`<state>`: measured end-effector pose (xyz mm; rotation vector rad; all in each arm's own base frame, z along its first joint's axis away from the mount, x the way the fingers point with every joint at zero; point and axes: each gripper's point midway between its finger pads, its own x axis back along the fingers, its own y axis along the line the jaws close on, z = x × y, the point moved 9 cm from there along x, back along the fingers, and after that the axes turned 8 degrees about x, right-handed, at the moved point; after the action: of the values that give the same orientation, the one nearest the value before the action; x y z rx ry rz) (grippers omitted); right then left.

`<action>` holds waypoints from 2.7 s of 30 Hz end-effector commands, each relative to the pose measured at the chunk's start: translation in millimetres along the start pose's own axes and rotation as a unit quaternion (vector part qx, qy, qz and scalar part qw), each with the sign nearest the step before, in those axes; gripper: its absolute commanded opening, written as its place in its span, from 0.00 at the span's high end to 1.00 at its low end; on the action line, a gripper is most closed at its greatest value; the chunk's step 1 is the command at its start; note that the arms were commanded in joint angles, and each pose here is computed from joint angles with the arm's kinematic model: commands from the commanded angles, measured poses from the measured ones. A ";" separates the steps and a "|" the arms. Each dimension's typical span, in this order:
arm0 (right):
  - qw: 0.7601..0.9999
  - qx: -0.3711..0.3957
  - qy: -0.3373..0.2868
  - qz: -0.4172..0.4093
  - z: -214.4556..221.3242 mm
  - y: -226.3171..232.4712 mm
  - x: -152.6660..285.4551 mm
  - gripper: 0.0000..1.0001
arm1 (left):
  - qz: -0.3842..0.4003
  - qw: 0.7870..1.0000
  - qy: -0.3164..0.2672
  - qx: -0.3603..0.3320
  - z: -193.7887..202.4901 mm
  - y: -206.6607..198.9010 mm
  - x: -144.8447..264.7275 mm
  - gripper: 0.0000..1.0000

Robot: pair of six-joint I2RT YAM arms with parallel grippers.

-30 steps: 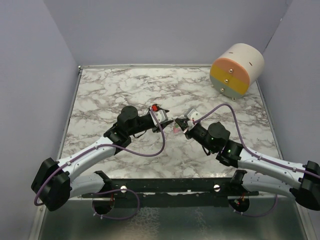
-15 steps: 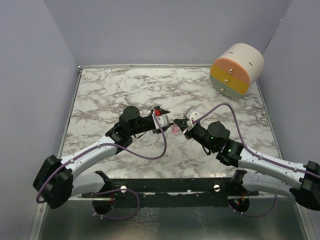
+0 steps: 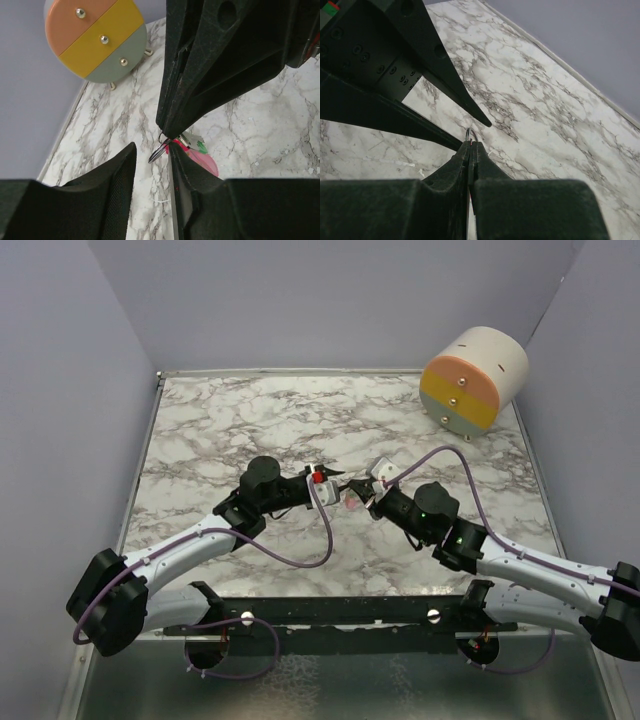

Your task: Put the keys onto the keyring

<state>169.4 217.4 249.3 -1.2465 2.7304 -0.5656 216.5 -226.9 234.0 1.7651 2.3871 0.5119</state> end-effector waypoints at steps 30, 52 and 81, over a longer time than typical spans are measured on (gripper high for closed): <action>0.998 -0.023 0.009 0.051 -11.3 -12.2 2.4 0.99 | 0.005 0.999 -0.034 -0.028 -13.6 -4.3 6.6 1.00; 0.997 0.003 0.003 0.073 6.7 -11.8 8.0 0.99 | -0.027 0.998 -0.043 -0.036 -22.9 -1.5 17.4 1.00; 0.990 -0.025 0.020 0.141 6.7 -20.8 4.4 0.46 | -0.019 0.998 -0.051 -0.027 -26.2 -3.4 17.8 1.00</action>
<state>177.3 207.0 243.9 -1.0220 2.8335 -0.5564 201.6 -216.2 248.4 1.7084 2.3440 0.4932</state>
